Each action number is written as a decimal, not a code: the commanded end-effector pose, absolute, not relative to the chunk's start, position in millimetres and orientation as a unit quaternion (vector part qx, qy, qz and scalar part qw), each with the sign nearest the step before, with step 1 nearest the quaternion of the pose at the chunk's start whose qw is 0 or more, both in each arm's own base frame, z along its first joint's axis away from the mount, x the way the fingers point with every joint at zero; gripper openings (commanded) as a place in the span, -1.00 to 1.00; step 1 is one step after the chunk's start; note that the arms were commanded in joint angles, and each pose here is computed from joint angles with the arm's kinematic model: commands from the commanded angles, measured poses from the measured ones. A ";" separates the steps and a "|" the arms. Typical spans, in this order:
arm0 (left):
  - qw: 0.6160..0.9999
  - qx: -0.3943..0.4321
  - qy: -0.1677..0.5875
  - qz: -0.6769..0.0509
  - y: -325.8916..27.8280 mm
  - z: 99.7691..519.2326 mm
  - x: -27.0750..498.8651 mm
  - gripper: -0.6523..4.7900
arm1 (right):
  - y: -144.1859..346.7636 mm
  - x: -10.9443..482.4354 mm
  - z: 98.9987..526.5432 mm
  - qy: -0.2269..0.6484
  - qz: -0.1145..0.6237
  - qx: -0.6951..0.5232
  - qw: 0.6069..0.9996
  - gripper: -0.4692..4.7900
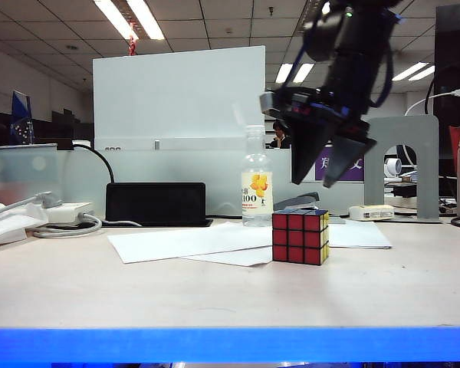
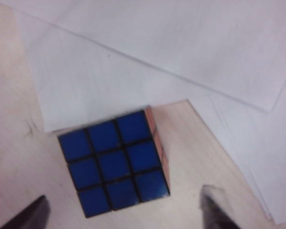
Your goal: Rotate the Rubik's Cube so that the bottom side is facing up.
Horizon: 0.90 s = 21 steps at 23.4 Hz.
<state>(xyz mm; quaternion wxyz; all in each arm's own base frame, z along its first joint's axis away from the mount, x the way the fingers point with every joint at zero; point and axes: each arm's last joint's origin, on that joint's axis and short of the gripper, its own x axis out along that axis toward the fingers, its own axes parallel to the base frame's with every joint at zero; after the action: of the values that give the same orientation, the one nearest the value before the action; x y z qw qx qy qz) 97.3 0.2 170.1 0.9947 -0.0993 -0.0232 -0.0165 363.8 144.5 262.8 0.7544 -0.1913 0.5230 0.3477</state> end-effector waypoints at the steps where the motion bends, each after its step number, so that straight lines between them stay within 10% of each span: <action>1: 0.995 -0.100 -0.018 -0.019 0.1 169.4 97.2 -0.78 | 144.6 362.9 263.4 0.512 0.392 -0.177 0.744 0.91; 21: 0.995 -0.101 -0.009 -0.018 0.1 167.6 97.3 -0.78 | 149.6 374.9 220.0 0.557 0.379 -0.234 0.701 0.98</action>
<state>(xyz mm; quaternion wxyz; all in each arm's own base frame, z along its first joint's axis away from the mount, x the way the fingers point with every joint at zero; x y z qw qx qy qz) 97.4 0.2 166.3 0.9949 -0.1001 -0.0040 -0.0150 374.0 150.3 216.7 0.6962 -0.2162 0.5616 0.3913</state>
